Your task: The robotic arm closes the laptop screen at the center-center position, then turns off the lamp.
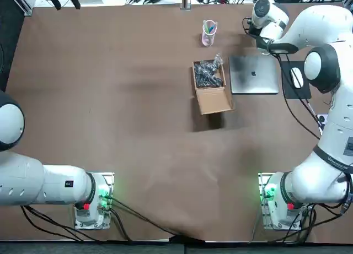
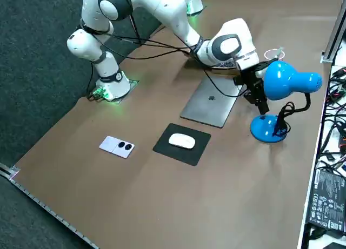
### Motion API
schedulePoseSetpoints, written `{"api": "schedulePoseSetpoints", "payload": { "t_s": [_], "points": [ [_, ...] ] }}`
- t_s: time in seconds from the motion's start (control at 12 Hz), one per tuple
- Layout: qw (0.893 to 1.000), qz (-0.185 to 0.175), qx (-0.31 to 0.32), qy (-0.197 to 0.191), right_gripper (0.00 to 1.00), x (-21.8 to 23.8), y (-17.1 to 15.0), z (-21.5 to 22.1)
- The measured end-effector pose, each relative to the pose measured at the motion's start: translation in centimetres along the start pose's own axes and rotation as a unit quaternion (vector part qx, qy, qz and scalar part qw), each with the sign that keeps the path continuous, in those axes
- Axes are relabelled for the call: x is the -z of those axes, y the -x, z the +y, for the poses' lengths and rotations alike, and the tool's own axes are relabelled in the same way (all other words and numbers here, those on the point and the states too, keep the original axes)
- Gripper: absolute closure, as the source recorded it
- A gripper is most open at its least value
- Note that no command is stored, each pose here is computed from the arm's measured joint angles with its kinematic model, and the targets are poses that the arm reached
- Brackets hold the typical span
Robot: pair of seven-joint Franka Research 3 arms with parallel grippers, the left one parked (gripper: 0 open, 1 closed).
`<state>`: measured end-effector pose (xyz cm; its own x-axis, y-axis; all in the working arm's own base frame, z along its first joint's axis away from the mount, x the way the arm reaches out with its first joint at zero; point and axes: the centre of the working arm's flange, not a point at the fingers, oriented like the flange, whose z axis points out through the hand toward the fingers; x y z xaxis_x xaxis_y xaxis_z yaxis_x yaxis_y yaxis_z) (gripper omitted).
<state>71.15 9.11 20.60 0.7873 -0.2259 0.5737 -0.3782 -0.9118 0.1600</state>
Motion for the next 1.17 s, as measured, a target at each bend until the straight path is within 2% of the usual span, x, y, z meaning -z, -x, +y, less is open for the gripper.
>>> {"api": "schedulePoseSetpoints", "payload": {
  "t_s": [1.17],
  "points": [
    [1.0, -0.001, -0.002, -0.006, 0.98, -0.88, 0.13, 0.27]
  ]
}}
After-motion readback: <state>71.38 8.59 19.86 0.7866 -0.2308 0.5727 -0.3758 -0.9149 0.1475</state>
